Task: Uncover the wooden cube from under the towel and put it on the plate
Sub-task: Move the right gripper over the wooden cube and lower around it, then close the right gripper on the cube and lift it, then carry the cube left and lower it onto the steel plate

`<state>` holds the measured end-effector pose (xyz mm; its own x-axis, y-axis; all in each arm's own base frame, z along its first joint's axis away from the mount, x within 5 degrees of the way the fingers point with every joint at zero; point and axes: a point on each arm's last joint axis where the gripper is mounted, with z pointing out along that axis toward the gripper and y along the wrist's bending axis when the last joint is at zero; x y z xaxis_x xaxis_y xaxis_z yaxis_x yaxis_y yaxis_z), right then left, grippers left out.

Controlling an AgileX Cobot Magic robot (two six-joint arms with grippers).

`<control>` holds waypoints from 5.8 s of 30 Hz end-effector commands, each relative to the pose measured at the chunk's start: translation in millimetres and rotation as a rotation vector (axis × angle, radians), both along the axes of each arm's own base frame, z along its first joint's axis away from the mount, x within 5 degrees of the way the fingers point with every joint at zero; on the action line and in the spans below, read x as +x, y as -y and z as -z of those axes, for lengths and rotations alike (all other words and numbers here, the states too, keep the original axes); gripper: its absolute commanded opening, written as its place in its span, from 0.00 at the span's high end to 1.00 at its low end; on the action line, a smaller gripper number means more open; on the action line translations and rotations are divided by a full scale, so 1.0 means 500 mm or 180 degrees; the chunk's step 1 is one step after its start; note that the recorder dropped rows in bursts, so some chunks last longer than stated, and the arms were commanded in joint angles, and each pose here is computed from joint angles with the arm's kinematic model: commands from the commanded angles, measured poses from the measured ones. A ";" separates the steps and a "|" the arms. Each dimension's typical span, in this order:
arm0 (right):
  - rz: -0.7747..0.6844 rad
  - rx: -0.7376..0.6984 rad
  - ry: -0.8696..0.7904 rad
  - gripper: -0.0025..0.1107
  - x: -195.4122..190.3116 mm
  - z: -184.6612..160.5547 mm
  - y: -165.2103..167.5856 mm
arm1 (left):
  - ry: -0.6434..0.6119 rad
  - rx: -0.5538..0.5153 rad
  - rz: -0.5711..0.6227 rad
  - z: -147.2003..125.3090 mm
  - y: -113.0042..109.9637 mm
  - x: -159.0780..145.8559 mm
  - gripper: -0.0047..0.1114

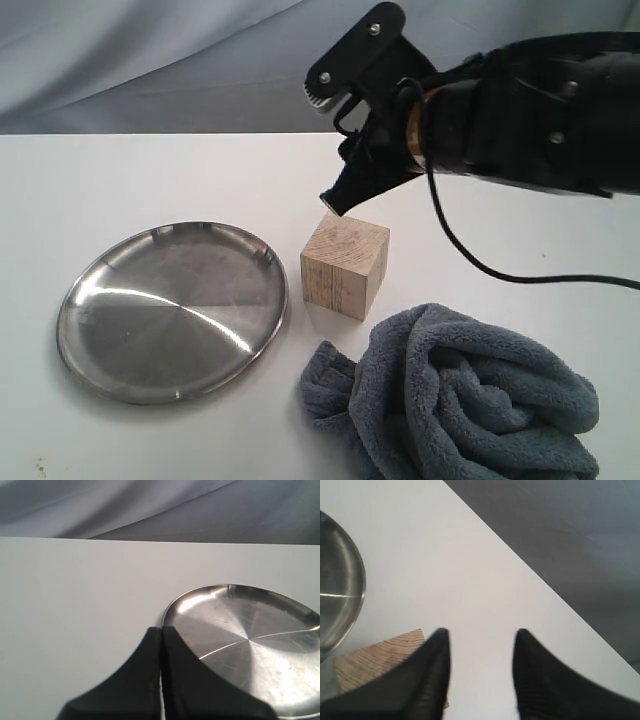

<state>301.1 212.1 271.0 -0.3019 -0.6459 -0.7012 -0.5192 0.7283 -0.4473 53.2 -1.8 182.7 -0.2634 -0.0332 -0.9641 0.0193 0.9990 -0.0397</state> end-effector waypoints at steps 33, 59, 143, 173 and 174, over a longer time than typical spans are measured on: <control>-0.1398 -0.0223 -0.1551 0.96 0.115 0.066 0.091 | 0.0024 0.0001 -0.0002 0.001 0.000 0.000 0.96; -0.1204 -0.0075 -0.1815 0.05 0.156 0.232 0.038 | 0.0024 0.0001 -0.0002 0.001 0.000 0.000 0.96; -0.1373 0.0305 -0.1815 0.98 0.113 0.221 -0.323 | 0.0024 0.0001 -0.0002 0.001 0.000 0.000 0.96; -0.1522 0.0181 -0.1731 0.38 0.111 0.221 -0.325 | 0.0024 0.0001 -0.0002 0.001 0.000 0.000 0.96; -0.1560 0.0159 -0.1718 0.18 0.108 0.221 -0.328 | 0.0024 0.0001 -0.0002 0.001 0.000 0.000 0.96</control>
